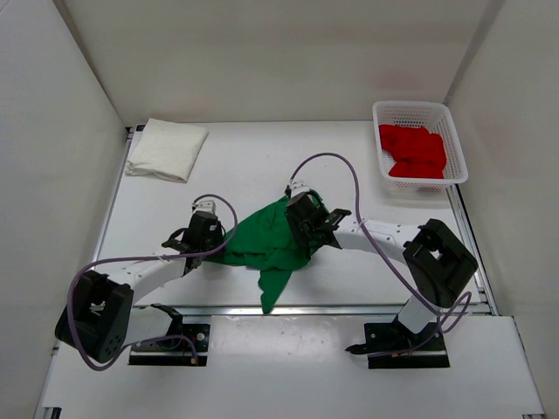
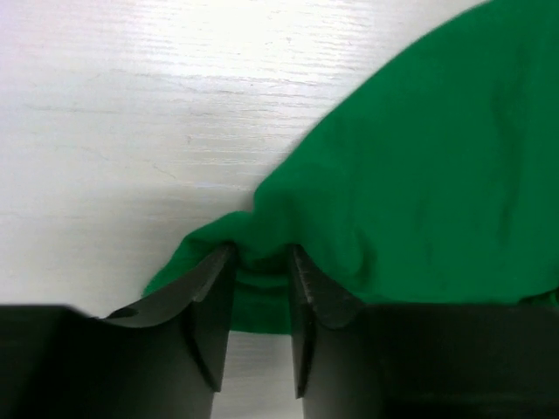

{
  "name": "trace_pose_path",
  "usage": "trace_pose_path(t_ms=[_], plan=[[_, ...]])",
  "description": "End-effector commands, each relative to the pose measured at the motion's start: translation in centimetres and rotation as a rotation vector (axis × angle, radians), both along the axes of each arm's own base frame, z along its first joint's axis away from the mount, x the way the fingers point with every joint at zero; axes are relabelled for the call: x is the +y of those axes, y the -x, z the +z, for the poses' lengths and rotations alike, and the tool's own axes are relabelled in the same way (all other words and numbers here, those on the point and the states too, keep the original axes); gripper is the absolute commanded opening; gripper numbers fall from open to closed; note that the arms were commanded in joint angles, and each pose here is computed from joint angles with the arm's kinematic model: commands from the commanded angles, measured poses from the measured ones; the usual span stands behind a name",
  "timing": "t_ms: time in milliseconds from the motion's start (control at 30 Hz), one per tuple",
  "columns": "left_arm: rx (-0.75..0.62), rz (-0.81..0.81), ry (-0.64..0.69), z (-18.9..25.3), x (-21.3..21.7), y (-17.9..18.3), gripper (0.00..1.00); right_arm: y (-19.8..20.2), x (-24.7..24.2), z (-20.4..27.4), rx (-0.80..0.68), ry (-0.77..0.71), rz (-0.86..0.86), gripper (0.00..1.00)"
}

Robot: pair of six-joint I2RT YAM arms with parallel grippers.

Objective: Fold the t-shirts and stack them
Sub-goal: Flatten out the tshirt

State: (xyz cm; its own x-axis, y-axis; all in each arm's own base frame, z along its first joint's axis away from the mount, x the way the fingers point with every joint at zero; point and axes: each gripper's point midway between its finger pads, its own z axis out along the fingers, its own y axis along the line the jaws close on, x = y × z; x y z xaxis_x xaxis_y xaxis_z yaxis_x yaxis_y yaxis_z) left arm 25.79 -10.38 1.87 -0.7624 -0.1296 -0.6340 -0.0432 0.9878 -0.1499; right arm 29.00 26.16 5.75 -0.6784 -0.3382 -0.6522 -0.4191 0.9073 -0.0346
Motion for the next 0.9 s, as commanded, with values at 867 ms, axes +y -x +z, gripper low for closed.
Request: trace_pose_path(t_ms=[867], plan=[[-0.690,0.006,0.267,38.2,3.4,-7.3,0.00,8.0,-3.8,40.6,-0.731,-0.548,0.035,0.00]])
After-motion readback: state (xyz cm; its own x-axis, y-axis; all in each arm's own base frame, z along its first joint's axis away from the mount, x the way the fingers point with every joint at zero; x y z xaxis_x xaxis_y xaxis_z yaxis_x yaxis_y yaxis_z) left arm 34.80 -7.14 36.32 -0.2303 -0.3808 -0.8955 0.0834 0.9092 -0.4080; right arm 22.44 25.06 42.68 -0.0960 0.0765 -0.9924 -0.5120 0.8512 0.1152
